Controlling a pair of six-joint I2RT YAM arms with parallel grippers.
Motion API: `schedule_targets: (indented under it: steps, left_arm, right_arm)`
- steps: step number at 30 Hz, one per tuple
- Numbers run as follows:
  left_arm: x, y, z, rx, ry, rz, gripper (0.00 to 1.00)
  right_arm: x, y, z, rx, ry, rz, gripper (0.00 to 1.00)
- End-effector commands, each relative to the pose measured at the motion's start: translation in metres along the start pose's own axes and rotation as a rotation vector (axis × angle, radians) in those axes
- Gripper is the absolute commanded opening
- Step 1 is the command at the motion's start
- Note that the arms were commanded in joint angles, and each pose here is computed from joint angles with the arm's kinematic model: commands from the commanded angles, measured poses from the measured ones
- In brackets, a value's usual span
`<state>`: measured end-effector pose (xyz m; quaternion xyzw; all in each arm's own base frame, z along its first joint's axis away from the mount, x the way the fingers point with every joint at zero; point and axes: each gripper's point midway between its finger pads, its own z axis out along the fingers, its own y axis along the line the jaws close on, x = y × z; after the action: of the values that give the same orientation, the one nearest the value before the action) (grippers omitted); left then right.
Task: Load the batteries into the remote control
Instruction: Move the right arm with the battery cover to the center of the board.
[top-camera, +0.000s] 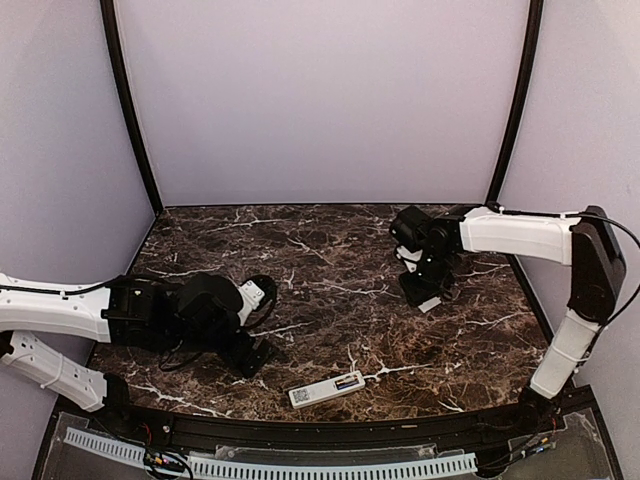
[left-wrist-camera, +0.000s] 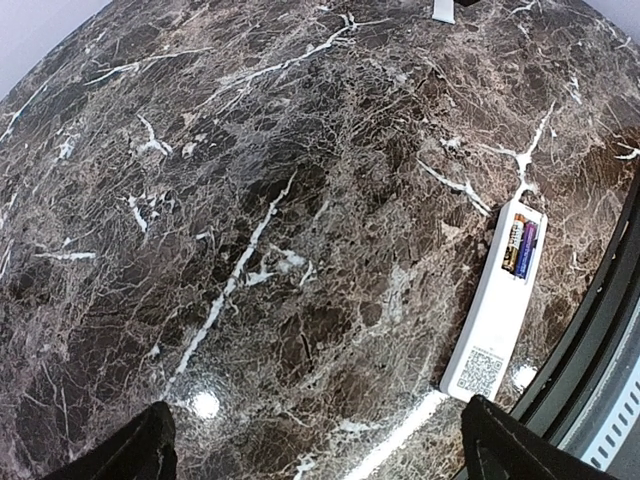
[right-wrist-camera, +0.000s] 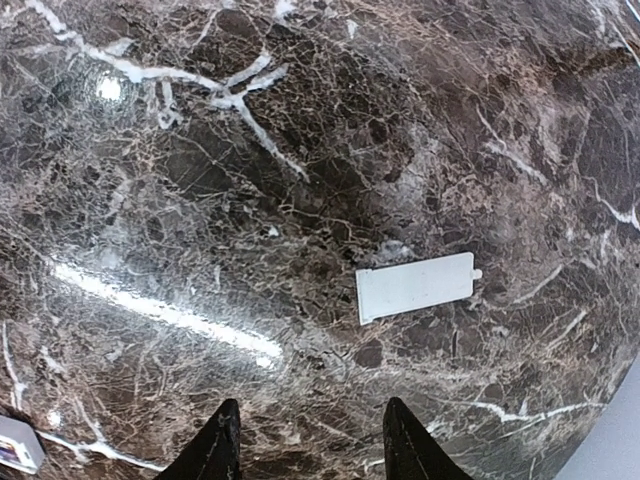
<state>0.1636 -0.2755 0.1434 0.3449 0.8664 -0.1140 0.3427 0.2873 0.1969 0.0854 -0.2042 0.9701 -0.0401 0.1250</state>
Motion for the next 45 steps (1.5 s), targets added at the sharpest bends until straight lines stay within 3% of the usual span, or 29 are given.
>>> schedule_targets:
  steps: [1,6,15,29,35,45]
  left_arm:
    - [-0.019,-0.001,-0.002,-0.013,-0.029,0.053,0.99]
    - [-0.048,-0.01,0.005,-0.027,-0.059,0.13,0.99]
    - [-0.065,-0.027,0.028,-0.01,-0.038,0.29,0.99]
    - [-0.066,-0.016,0.033,-0.01,-0.036,0.277,0.99]
    - [-0.065,-0.013,0.033,-0.012,-0.035,0.297,0.99]
    - [-0.065,-0.01,0.034,-0.017,-0.039,0.295,0.99]
  right_arm:
    - [-0.01,-0.006,0.02,-0.022,0.009,-0.073,0.46]
    - [-0.002,-0.015,0.05,-0.073,0.08,-0.085,0.42]
    - [-0.005,-0.021,0.065,-0.159,0.11,-0.061,0.29]
    - [0.021,-0.016,0.089,-0.16,0.213,-0.036,0.17]
    - [0.024,-0.014,0.085,-0.107,0.213,-0.048,0.01]
    - [0.029,0.047,0.058,-0.274,0.193,-0.091,0.0]
